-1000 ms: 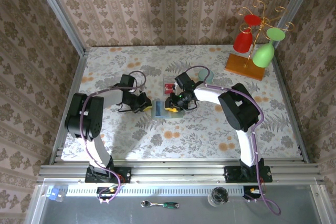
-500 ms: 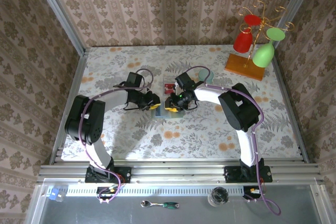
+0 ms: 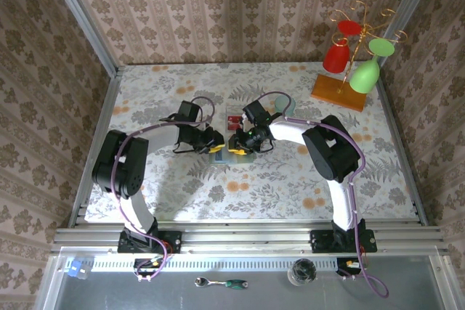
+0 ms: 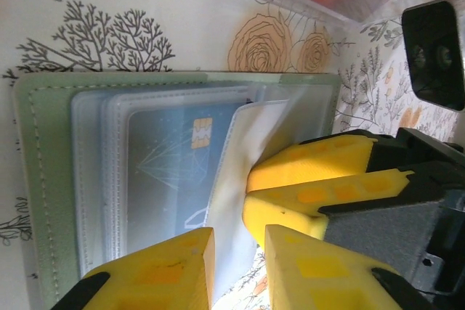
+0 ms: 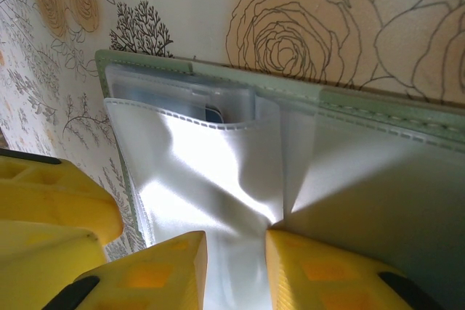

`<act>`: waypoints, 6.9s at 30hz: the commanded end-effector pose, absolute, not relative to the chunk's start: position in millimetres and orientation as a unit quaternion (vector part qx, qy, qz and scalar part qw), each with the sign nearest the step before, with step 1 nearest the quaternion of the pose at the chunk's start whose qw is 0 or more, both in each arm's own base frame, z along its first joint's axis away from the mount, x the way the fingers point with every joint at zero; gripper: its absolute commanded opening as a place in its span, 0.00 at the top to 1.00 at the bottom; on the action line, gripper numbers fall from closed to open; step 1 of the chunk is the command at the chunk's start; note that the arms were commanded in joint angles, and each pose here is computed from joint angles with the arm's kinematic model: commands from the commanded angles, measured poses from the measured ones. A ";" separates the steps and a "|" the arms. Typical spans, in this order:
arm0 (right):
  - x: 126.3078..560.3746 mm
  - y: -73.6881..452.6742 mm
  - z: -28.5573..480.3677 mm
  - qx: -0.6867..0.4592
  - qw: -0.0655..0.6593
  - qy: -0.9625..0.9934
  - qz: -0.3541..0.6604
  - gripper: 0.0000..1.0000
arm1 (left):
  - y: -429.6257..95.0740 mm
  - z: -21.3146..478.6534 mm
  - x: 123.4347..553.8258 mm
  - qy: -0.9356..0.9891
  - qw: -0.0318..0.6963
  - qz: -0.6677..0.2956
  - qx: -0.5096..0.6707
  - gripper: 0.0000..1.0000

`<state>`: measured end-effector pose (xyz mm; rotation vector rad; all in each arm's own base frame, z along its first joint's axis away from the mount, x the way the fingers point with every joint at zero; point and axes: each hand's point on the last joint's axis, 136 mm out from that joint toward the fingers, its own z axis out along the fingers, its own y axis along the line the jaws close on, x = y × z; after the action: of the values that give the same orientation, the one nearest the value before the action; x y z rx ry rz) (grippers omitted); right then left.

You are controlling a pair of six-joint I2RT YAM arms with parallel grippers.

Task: Take the credit cards out of the card holder

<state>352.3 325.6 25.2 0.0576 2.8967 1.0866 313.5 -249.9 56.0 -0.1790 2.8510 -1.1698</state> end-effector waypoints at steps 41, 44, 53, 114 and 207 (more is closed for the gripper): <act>358.9 288.8 78.2 0.043 0.077 0.931 0.353 0.67 | -281.2 70.1 316.8 0.922 0.022 -0.385 -0.040 0.78; 360.0 281.7 82.8 0.044 0.081 0.932 0.351 0.67 | -287.4 69.3 317.4 0.922 0.019 -0.386 -0.035 0.78; 362.8 257.3 89.9 0.055 0.094 0.931 0.348 0.67 | -306.1 68.8 319.9 0.922 0.013 -0.387 -0.022 0.78; 356.8 312.2 72.6 0.033 0.054 0.933 0.355 0.66 | -246.1 73.4 327.2 0.902 0.048 -0.423 -0.067 0.73; 354.7 351.1 33.1 0.006 0.006 0.934 0.356 0.73 | -212.1 27.3 309.4 0.930 0.011 -0.360 -0.078 0.93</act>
<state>355.7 343.6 34.7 0.0508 2.9139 1.0794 315.8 -216.7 37.6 -0.2441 2.8636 -1.1335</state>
